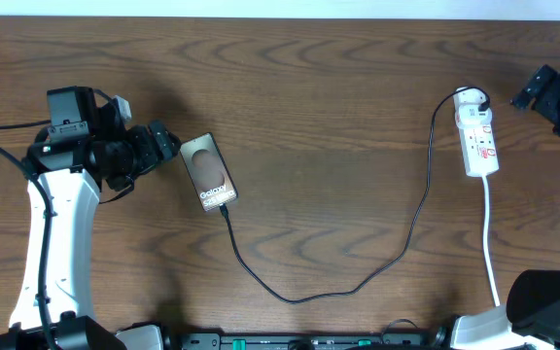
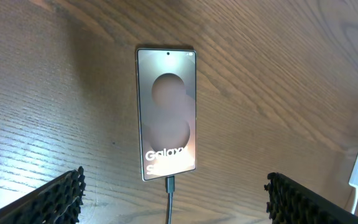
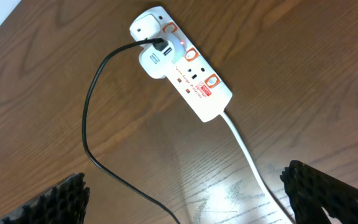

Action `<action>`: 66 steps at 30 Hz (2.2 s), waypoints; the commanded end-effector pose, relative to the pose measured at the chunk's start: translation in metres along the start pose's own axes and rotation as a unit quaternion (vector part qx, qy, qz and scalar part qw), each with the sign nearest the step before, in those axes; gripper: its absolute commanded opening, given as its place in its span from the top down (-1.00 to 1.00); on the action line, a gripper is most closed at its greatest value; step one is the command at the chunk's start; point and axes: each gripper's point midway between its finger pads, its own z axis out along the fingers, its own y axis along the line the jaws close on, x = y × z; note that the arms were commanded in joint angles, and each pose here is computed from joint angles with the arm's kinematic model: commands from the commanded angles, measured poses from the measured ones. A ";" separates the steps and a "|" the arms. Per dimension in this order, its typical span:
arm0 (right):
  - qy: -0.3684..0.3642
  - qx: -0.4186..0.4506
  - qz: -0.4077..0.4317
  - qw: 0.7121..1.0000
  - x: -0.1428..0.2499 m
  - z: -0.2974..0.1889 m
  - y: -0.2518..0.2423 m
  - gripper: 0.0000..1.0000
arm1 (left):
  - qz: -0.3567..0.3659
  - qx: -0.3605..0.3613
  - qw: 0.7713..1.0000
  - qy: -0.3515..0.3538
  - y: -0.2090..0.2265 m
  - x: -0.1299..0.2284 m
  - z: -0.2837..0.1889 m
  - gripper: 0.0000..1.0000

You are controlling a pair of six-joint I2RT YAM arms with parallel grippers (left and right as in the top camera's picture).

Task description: Plug charger to phone and switch on socket

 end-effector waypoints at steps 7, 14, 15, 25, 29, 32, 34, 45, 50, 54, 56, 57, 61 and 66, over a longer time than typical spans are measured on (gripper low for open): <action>-0.006 0.003 0.003 1.000 -0.001 -0.003 0.001 -0.98 | -0.009 -0.005 1.000 0.018 0.000 0.010 -0.003 -0.83; -0.006 0.003 0.003 1.000 -0.001 -0.003 0.001 -0.98 | 0.091 0.036 0.988 -0.121 -0.037 -0.007 -0.019 -0.83; -0.006 0.003 0.003 1.000 -0.001 -0.003 0.001 -0.99 | 0.110 0.044 0.981 -0.152 -0.044 -0.010 -0.022 -0.83; -0.006 0.003 0.003 1.000 -0.001 -0.003 0.001 -0.98 | 0.182 0.094 0.879 -0.432 -0.055 0.015 -0.089 -0.83; -0.006 0.003 0.003 1.000 -0.001 -0.003 0.001 -0.99 | 0.168 0.081 0.858 -0.478 -0.034 0.027 -0.099 -0.83; -0.005 0.003 0.003 1.000 -0.001 -0.003 0.001 -0.98 | 0.161 0.071 0.847 -0.502 -0.020 0.035 -0.101 -0.84; -0.006 0.003 0.003 1.000 -0.001 -0.003 0.001 -0.99 | 0.158 0.073 0.840 -0.514 -0.013 0.042 -0.100 -0.83; -0.006 0.003 0.003 1.000 -0.001 -0.003 0.001 -0.99 | 0.155 0.086 0.815 -0.551 0.015 0.063 -0.075 -0.84; -0.006 0.003 0.003 1.000 -0.001 -0.003 0.001 -0.99 | 0.151 0.067 0.831 -0.531 0.027 0.066 -0.057 -0.84; -0.006 0.003 0.003 1.000 -0.001 -0.003 0.001 -0.99 | 0.146 0.039 0.858 -0.491 0.042 0.074 -0.035 -0.83; -0.006 0.003 0.003 1.000 -0.001 -0.003 0.001 -0.99 | 0.146 0.032 0.871 -0.469 0.047 0.079 -0.025 -0.83; -0.006 0.003 0.003 1.000 -0.001 -0.003 0.001 -0.99 | 0.147 0.033 0.870 -0.470 0.047 0.079 -0.025 -0.84; -0.006 0.003 0.003 1.000 -0.001 -0.003 0.001 -0.99 | 0.146 0.033 0.870 -0.470 0.047 0.079 -0.026 -0.83; -0.006 0.003 0.003 1.000 -0.001 -0.003 0.001 -0.99 | 0.146 0.033 0.870 -0.470 0.047 0.079 -0.025 -0.83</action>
